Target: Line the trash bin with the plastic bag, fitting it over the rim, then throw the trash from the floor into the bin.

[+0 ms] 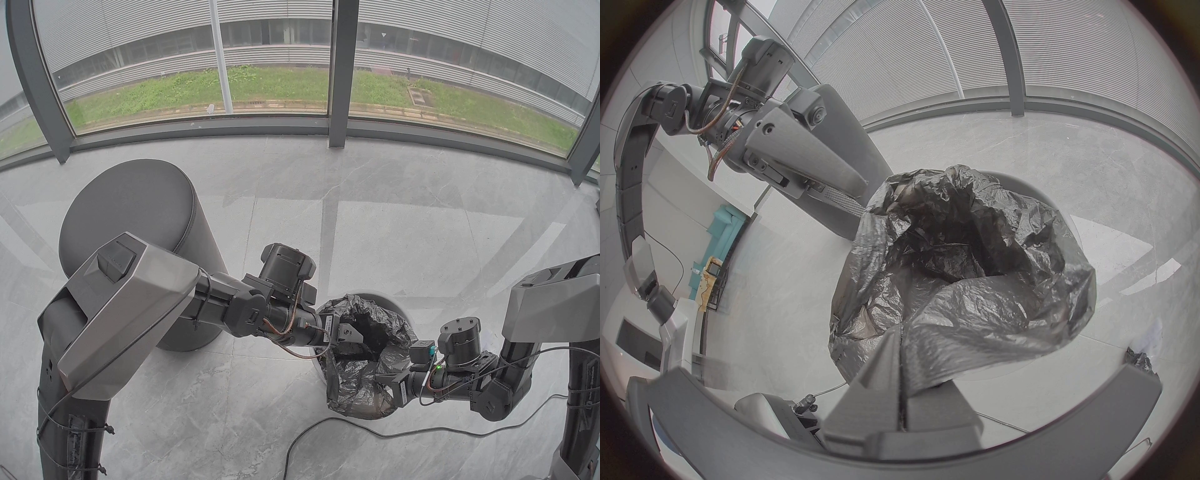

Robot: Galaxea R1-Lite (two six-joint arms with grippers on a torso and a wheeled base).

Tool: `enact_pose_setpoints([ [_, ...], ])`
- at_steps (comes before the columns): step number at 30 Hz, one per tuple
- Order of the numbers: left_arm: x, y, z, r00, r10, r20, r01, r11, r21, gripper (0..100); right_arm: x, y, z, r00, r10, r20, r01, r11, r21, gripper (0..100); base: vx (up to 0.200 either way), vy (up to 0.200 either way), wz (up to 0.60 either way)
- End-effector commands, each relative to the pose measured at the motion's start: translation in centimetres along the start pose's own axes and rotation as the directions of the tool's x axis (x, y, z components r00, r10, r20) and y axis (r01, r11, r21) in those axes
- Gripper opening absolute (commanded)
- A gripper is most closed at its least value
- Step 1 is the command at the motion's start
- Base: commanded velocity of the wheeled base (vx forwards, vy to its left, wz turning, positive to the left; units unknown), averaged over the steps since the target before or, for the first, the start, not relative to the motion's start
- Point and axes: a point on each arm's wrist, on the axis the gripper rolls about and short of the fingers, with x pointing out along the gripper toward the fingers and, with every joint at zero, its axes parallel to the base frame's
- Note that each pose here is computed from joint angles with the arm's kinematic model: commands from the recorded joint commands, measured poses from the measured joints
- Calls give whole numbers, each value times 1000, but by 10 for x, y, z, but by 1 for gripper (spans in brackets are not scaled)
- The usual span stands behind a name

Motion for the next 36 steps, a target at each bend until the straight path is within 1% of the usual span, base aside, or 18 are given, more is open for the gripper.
enact_pose_setpoints([
  [1, 5, 4, -2, 1000, 5, -10, -5, 1000, -5, 100, 1, 2, -1, 1000, 5, -3, -5, 1000, 0, 0, 0, 0, 0],
  [8, 4, 3, -2, 1000, 5, -10, -5, 1000, -5, 100, 1, 0, -4, 1000, 3, -3, -3, 1000, 3, 0, 0, 0, 0],
  [11, 6, 7, -1, 1000, 8, -5, -8, 1000, -10, 100, 2, -1, -8, 1000, 4, 4, -4, 1000, 4, 0, 0, 0, 0],
  [15, 13, 11, -6, 1000, 12, -29, -13, 1000, -22, 100, 2, -1, -10, 1000, 4, 7, -4, 1000, 3, 0, 0, 0, 0],
  [20, 20, 6, -9, 999, 6, -38, -7, 999, -32, 100, 2, -1, -10, 1000, 4, 7, -4, 1000, 3, 0, 0, 0, 0],
  [25, 25, 1, -2, 1000, -8, -16, 7, 1000, -24, 100, 2, -2, -10, 1000, 3, 9, -3, 1000, 3, 0, 0, 0, 0],
  [36, 38, 10, -8, 999, 30, -26, -31, 999, -28, 100, 2, -1, -10, 1000, 4, 10, -4, 1000, 2, 0, 0, 0, 0],
])
